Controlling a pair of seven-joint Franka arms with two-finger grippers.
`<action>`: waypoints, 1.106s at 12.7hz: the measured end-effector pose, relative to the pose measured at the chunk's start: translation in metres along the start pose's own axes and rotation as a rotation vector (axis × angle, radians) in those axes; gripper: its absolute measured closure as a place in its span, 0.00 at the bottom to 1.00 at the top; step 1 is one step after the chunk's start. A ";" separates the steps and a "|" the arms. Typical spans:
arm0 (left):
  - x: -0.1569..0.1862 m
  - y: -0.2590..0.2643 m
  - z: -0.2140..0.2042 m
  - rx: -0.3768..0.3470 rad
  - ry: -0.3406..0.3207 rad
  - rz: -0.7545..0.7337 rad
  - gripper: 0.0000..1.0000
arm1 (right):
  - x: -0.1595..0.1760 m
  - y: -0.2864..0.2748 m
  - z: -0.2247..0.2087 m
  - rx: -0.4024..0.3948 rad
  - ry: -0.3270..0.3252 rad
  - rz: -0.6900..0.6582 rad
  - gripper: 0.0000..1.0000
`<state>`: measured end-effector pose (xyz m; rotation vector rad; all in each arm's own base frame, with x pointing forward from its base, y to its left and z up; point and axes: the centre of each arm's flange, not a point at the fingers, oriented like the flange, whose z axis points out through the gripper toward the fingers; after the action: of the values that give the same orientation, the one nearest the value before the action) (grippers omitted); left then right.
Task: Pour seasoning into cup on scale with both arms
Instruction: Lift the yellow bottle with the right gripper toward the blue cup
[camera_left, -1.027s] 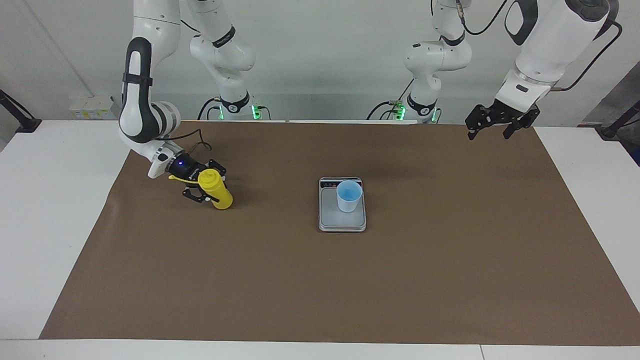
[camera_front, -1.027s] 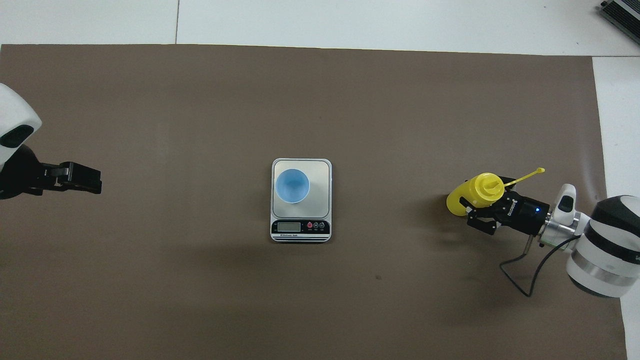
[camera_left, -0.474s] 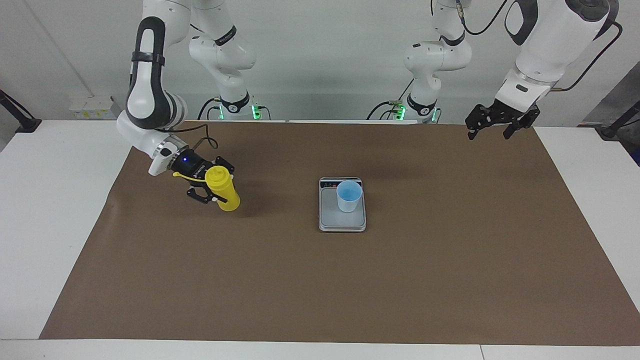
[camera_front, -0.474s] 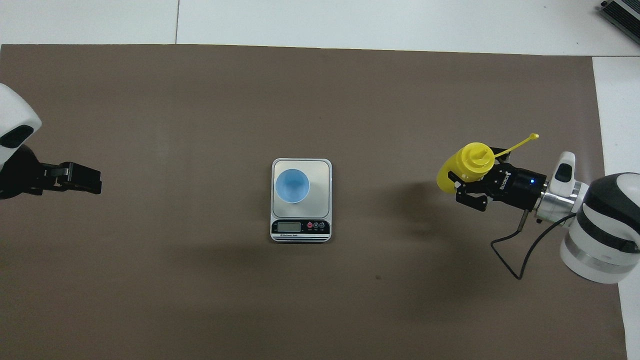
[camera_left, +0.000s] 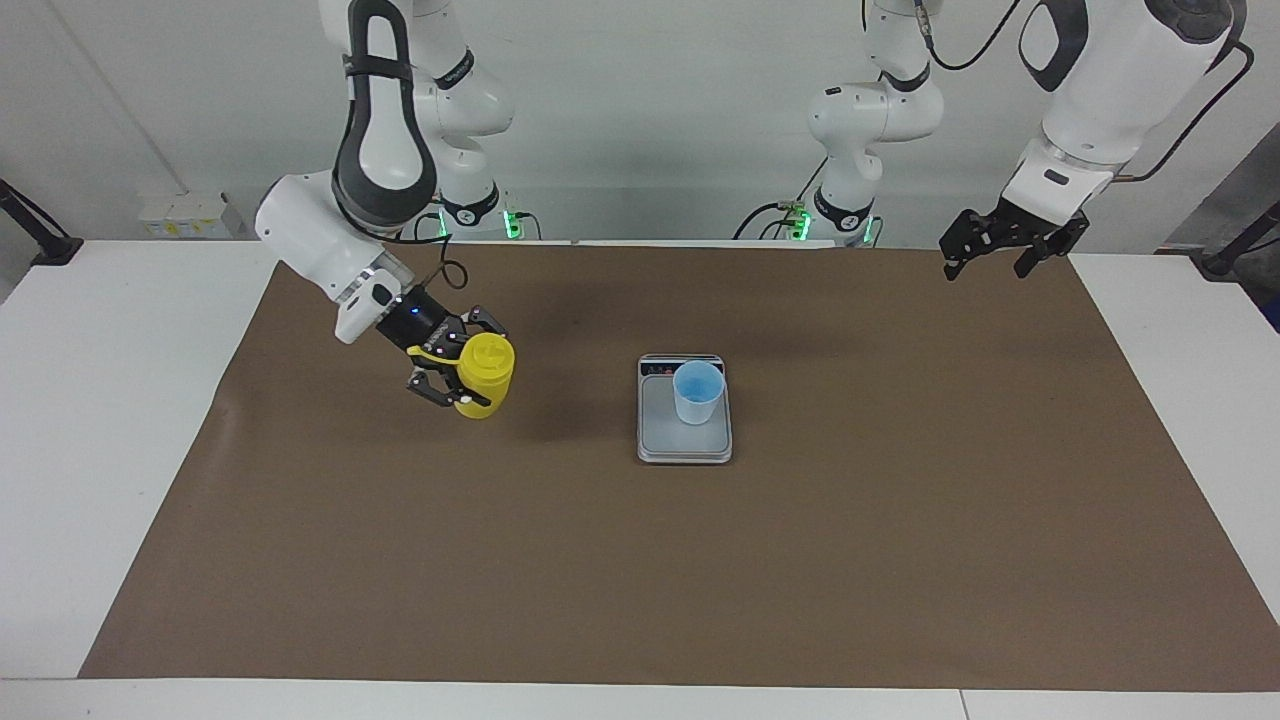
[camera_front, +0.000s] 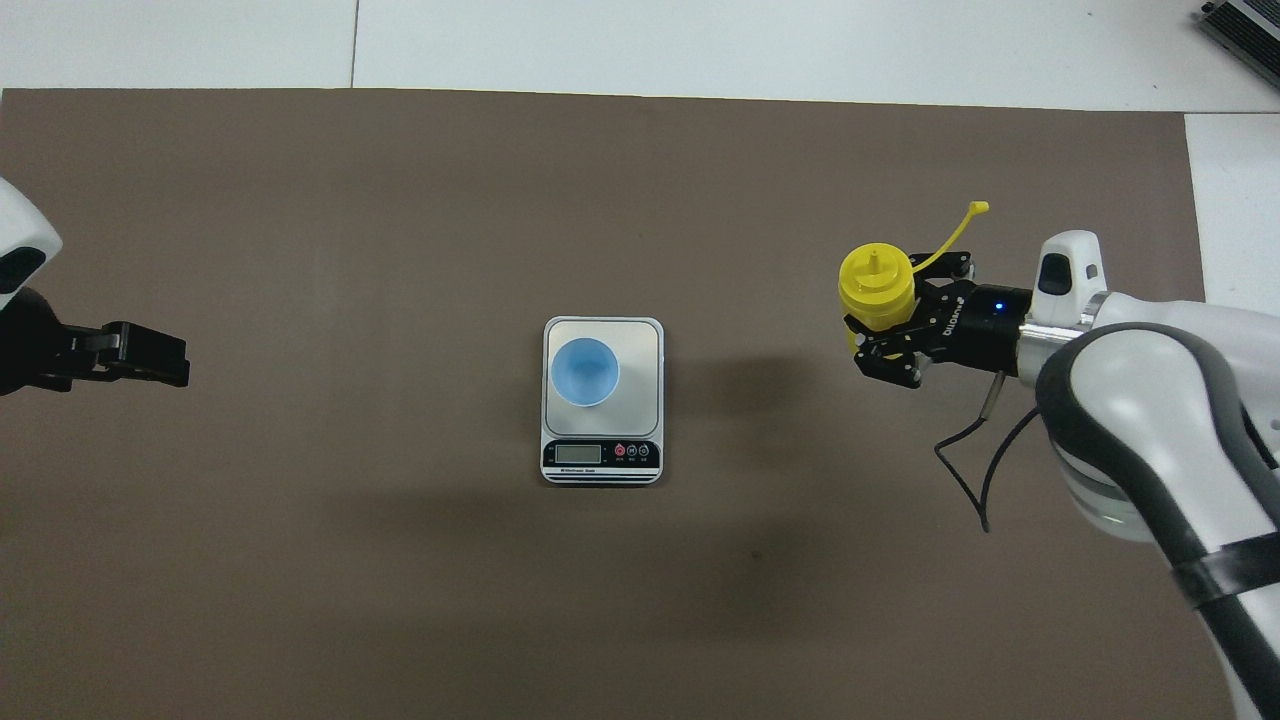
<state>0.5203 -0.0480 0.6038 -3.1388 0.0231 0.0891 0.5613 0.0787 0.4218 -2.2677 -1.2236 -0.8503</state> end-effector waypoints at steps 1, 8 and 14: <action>0.000 0.000 0.000 0.000 0.000 0.000 0.00 | 0.017 -0.010 0.009 -0.021 -0.056 -0.017 0.53; 0.000 0.000 0.000 0.000 0.000 0.000 0.00 | 0.093 -0.060 0.058 -0.194 -0.390 -0.164 0.56; 0.000 0.000 0.000 0.000 0.000 0.000 0.00 | 0.115 -0.078 0.102 -0.281 -0.592 -0.342 0.57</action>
<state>0.5203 -0.0481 0.6038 -3.1388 0.0233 0.0891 0.5758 0.2504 0.4332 -2.6916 -1.8941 -0.4854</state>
